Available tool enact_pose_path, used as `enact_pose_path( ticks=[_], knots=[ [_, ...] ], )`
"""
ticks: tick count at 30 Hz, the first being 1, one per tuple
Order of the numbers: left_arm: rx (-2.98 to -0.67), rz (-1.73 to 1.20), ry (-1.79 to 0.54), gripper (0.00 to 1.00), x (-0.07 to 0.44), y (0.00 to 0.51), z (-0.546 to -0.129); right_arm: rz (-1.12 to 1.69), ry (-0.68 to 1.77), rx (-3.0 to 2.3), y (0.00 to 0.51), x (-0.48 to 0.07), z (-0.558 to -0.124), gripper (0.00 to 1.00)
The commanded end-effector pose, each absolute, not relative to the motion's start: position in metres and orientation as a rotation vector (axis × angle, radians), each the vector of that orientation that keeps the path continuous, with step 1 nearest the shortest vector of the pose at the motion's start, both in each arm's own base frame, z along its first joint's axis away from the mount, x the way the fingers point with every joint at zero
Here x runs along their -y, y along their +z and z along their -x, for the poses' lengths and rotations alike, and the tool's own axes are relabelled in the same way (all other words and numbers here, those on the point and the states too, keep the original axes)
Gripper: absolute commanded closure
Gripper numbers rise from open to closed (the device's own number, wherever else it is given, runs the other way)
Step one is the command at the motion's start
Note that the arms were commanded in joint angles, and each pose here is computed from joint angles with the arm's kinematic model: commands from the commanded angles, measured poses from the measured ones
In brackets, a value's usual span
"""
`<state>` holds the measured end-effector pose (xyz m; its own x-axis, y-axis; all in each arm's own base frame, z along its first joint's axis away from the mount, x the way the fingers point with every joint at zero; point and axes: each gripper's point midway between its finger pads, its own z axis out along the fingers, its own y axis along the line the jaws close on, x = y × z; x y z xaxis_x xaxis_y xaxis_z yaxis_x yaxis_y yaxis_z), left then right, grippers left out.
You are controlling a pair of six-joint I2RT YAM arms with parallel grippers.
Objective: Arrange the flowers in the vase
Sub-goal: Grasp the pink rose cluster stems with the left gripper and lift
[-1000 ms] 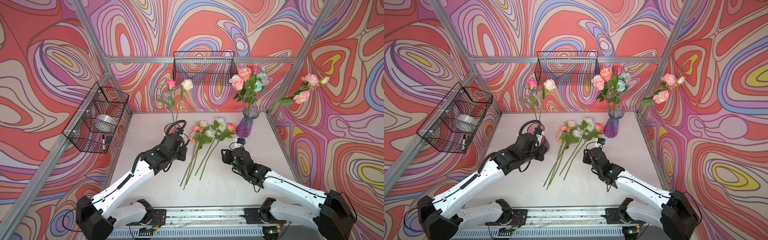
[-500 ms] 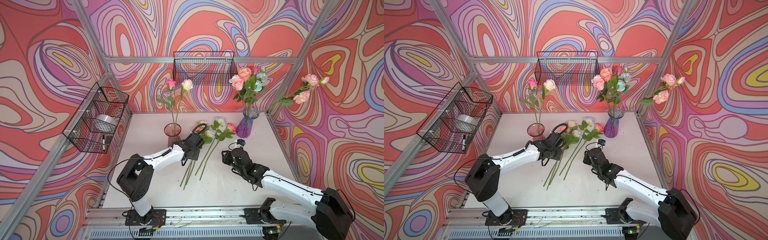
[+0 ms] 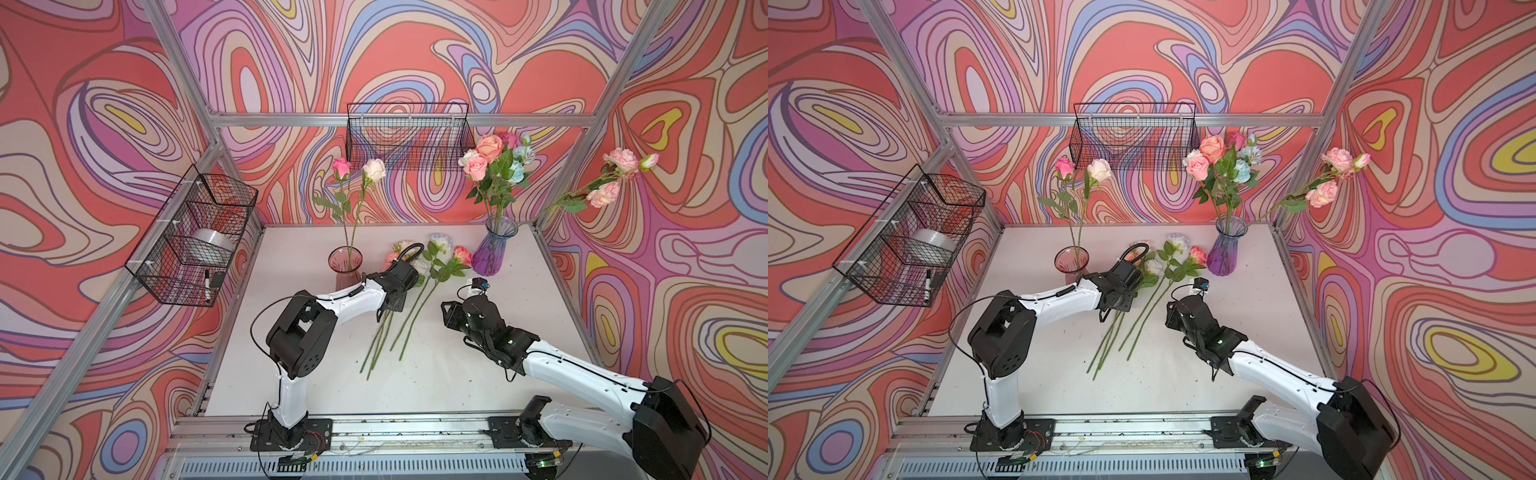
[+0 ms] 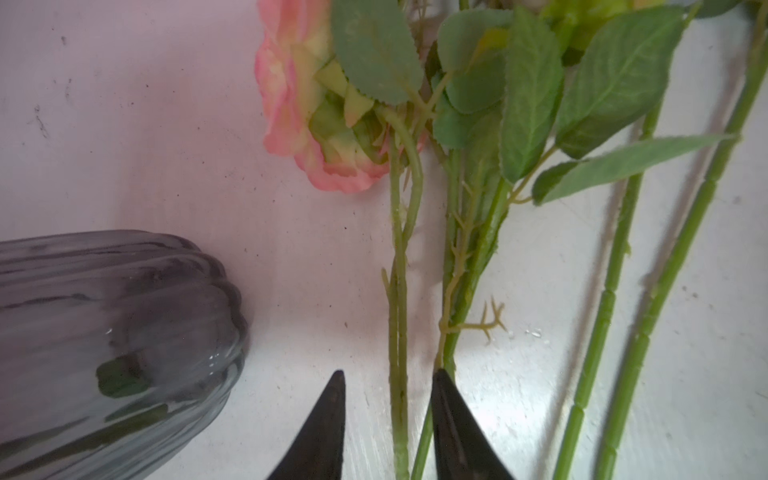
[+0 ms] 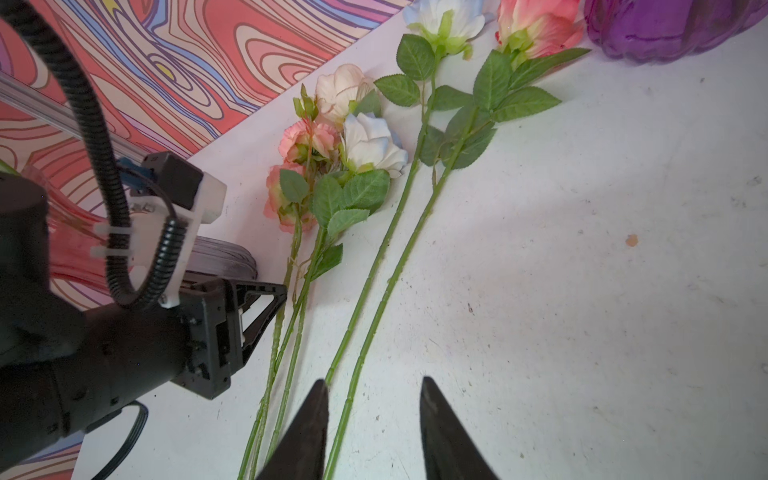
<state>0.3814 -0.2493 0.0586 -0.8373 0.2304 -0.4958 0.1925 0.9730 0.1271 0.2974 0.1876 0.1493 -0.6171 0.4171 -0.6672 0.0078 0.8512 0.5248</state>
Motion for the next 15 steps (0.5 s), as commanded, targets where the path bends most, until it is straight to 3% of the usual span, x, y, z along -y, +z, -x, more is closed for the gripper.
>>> enact_pose_path(
  ticks=[1,6,15],
  knots=[
    [-2.586,-0.297,0.202,0.67,0.240,0.055,-0.388,-0.290,0.610,-2.171,0.148,-0.188,-0.299,0.61],
    [-2.602,-0.295,0.119,0.81,0.243,0.044,-0.388,-0.290,0.613,-2.177,0.147,-0.188,-0.298,0.61],
    [-2.655,-0.311,-0.053,0.78,0.250,0.026,-0.382,-0.287,0.613,-2.176,0.149,-0.189,-0.299,0.61]
  ],
)
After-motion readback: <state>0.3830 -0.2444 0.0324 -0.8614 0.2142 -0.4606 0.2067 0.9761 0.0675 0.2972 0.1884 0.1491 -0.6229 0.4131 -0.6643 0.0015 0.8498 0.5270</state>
